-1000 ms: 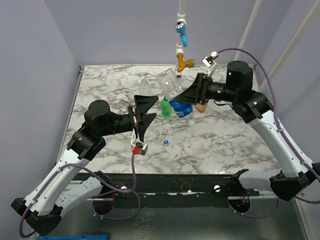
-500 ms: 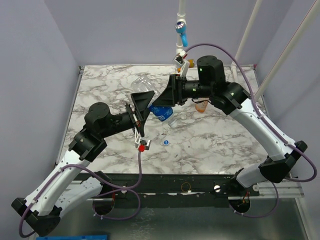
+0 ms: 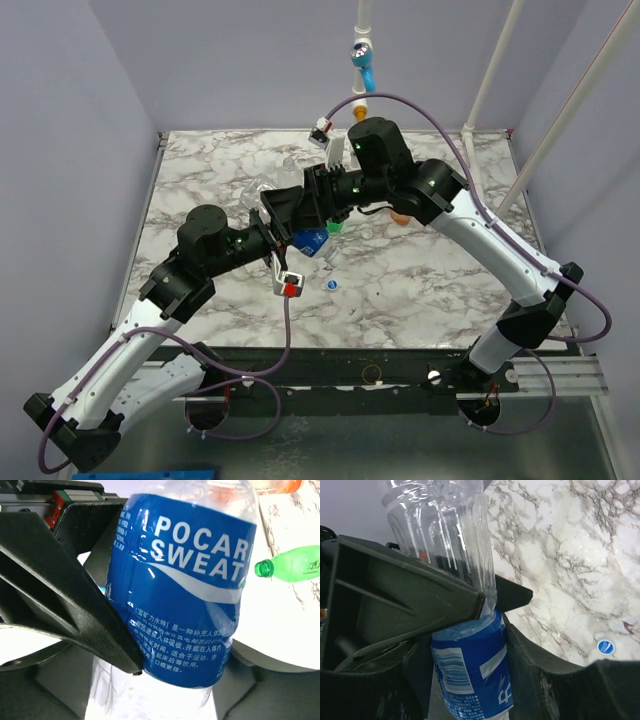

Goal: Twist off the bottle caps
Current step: Pick up the plastic bottle at the center of the board.

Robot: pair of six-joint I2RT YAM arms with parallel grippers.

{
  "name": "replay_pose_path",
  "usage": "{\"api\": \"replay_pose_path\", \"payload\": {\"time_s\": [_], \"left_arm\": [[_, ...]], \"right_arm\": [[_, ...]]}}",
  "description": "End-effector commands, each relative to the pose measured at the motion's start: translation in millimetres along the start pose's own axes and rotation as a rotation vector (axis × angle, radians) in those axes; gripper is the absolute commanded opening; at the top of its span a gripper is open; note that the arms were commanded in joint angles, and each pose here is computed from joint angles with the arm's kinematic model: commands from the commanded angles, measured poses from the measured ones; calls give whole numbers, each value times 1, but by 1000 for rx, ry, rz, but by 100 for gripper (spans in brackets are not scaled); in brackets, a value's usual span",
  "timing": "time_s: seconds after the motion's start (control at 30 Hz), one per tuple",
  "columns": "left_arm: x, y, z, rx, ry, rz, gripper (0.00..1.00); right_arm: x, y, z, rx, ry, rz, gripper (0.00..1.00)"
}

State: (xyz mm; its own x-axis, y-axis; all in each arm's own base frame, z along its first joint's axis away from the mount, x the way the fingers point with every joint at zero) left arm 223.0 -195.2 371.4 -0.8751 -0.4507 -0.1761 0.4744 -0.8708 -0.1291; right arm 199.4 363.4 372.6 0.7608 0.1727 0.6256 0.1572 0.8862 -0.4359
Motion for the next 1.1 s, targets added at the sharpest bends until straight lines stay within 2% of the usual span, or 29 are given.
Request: {"api": "replay_pose_path", "payload": {"time_s": [0.0, 0.07, 0.13, 0.27, 0.33, 0.43, 0.6, 0.67, 0.73, 0.83, 1.07], "left_arm": [[4, -9, 8, -22, -8, -5, 63], [5, -10, 9, -19, -14, -4, 47], [5, -12, 9, -15, -30, -2, 39], [4, -17, 13, 1, -86, 16, 38], [3, -20, 16, 14, -143, 30, 37], [-2, -23, 25, 60, -371, 62, 38], [-24, -24, 50, 228, -976, 207, 38], [-28, -23, 52, 293, -1178, 243, 38], [-22, -20, 49, 313, -1332, 226, 39], [-13, -16, 48, 337, -1476, 174, 39], [-12, -14, 48, 377, -1611, 110, 38]], "right_arm": [[-5, 0, -7, -69, -44, 37, 53], [-1, -1, -5, -69, -55, 22, 58], [6, -3, -2, -79, -69, -3, 68], [31, -21, 4, -129, -120, -117, 92], [50, -38, 14, -145, -166, -211, 100], [80, -70, 35, -145, -230, -396, 100], [107, -118, 77, -1, -332, -684, 100], [111, -123, 85, 45, -374, -741, 100], [116, -124, 93, 82, -402, -763, 100], [126, -117, 96, 91, -422, -764, 100], [135, -103, 86, 61, -414, -795, 100]]}}
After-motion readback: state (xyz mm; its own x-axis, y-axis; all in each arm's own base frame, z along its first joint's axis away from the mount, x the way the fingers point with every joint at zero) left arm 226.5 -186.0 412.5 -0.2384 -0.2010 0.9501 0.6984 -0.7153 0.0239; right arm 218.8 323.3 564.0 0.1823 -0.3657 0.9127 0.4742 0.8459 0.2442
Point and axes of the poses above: each gripper's point midway between its finger pads, its own y axis out along the fingers, its own z axis along the line the jaws close on, x = y × z, the point moved 3 cm from there along -y, back along the fingers, and after that the axes turned 6 degrees about y, right-handed, at the moved point
